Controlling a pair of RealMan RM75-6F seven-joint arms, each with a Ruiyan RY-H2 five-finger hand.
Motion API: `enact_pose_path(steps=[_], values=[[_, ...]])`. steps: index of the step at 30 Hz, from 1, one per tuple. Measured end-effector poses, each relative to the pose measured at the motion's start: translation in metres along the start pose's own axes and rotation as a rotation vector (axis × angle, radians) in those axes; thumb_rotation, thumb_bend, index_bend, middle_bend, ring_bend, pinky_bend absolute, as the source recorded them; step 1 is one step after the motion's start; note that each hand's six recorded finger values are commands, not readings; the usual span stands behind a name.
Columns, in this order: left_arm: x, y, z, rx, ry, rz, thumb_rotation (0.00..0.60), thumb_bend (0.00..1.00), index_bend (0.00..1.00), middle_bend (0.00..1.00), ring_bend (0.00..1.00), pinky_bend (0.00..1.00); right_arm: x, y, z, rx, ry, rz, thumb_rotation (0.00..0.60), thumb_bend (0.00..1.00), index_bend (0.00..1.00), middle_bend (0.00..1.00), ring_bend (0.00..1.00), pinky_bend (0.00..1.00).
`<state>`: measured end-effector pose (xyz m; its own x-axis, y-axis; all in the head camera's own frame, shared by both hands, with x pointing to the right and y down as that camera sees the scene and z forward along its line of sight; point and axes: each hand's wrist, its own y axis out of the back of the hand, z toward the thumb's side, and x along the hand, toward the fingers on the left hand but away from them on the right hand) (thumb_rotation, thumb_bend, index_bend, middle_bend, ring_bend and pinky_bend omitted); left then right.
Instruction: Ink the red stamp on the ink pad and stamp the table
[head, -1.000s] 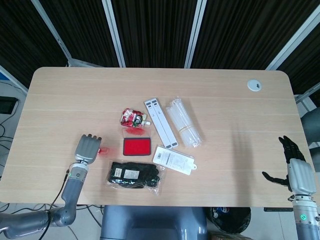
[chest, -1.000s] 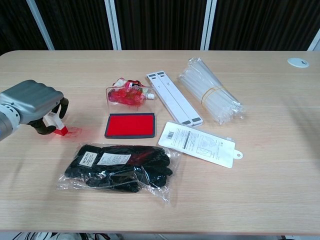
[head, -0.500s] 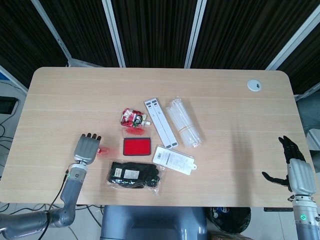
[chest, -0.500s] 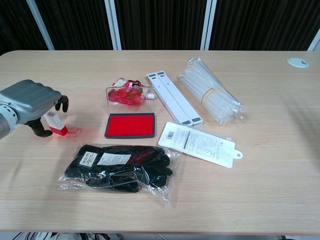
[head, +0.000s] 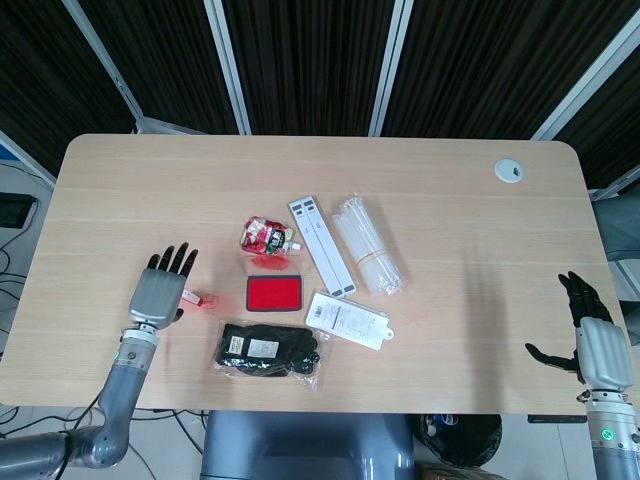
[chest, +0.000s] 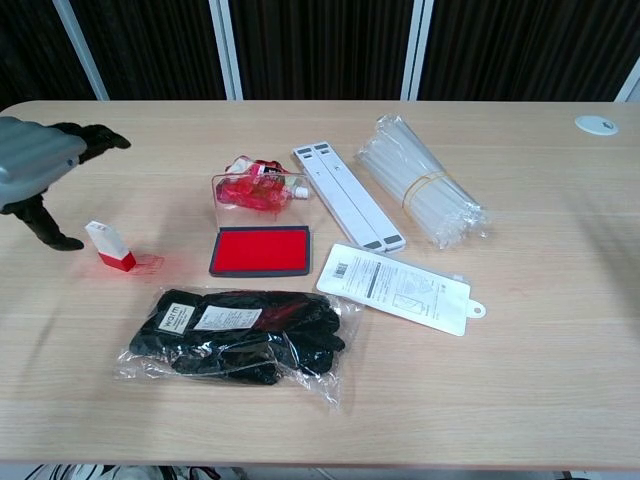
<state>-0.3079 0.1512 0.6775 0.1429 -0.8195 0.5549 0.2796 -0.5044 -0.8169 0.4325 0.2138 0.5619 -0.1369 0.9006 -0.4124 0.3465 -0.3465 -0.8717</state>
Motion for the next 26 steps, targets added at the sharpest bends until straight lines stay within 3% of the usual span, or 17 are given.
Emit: enact_pose_path(steps=[7, 17, 26], values=[[-0.035, 0.015, -0.041, -0.107, 0.033, 0.07, 0.6, 0.08, 0.0, 0.0, 0.0, 0.02, 0.0, 0.001, 0.0, 0.039, 0.005, -0.006, 0.6, 0.12, 0.0, 0.0, 0.0, 0.16], [-0.093, 0.006, -0.101, -0.196, 0.126, 0.147, 0.6, 0.08, 0.0, 0.0, 0.0, 0.0, 0.0, 0.002, 0.001, 0.077, 0.018, -0.024, 0.6, 0.12, 0.0, 0.0, 0.0, 0.16], [-0.116, 0.003, -0.135, -0.255, 0.205, 0.179, 0.6, 0.08, 0.0, 0.0, 0.0, 0.0, 0.002, 0.002, 0.003, 0.079, 0.019, -0.04, 0.6, 0.12, 0.0, 0.0, 0.0, 0.16]])
